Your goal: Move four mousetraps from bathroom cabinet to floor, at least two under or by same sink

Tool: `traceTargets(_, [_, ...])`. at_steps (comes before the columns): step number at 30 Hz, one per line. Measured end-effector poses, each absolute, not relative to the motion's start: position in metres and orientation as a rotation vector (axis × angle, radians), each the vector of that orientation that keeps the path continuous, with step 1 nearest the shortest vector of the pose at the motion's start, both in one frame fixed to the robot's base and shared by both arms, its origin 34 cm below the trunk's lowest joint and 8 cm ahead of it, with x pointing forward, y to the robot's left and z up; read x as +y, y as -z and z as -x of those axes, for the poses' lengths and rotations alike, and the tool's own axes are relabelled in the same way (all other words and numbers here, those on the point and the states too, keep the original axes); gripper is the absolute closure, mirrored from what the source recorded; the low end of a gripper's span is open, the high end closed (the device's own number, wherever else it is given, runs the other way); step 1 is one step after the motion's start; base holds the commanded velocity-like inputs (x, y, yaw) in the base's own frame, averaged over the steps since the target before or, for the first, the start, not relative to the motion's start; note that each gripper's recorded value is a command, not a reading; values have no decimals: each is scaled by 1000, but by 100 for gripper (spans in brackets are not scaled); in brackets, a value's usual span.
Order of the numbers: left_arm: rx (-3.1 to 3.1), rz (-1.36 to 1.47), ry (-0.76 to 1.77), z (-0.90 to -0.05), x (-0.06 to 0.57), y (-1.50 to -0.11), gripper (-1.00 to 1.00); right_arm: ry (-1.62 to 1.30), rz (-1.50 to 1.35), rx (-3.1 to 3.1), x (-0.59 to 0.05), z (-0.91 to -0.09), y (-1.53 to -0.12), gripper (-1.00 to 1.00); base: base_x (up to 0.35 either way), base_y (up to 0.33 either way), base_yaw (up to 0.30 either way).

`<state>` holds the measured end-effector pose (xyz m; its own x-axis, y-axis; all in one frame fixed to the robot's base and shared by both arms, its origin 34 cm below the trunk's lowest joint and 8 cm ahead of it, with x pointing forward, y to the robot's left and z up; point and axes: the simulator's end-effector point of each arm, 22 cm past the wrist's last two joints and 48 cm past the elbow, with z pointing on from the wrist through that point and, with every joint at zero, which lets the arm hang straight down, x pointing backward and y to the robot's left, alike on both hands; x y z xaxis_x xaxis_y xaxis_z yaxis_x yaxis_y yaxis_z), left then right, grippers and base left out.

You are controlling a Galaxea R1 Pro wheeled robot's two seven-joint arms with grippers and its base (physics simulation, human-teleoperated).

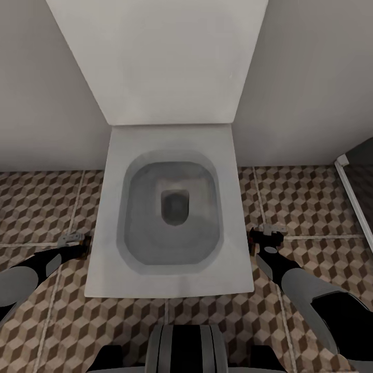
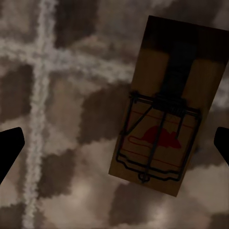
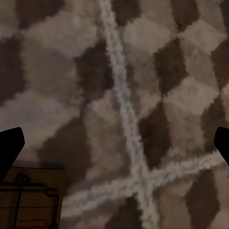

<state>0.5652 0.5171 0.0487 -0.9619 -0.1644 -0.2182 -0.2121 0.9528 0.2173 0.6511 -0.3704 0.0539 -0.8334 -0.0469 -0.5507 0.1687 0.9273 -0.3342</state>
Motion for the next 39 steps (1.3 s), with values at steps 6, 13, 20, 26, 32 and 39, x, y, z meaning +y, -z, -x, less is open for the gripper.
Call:
traceTargets(6, [2891,286,-353,-572,517,-57,-100,498,-90,2493,-369,-658,-64,-100,0,0,0])
traceTargets(13, [2866,291,-344,-584,517,-72,-100,493,-96,2465,-369,-670,-81,-100,0,0,0])
traceTargets(20, [2838,294,-337,-596,517,-87,-100,487,-102,2437,-369,-682,-98,-100,0,0,0])
traceTargets(26, [2813,296,-332,-606,517,-100,-100,482,-107,2414,-368,-691,-114,-100,0,0,0])
traceTargets(32, [2789,298,-329,-615,518,-114,-100,478,-113,2390,-368,-701,-129,-100,0,0,0])
traceTargets(39, [2761,301,-323,-626,519,-130,-100,473,-119,2362,-368,-711,-148,-100,0,0,0])
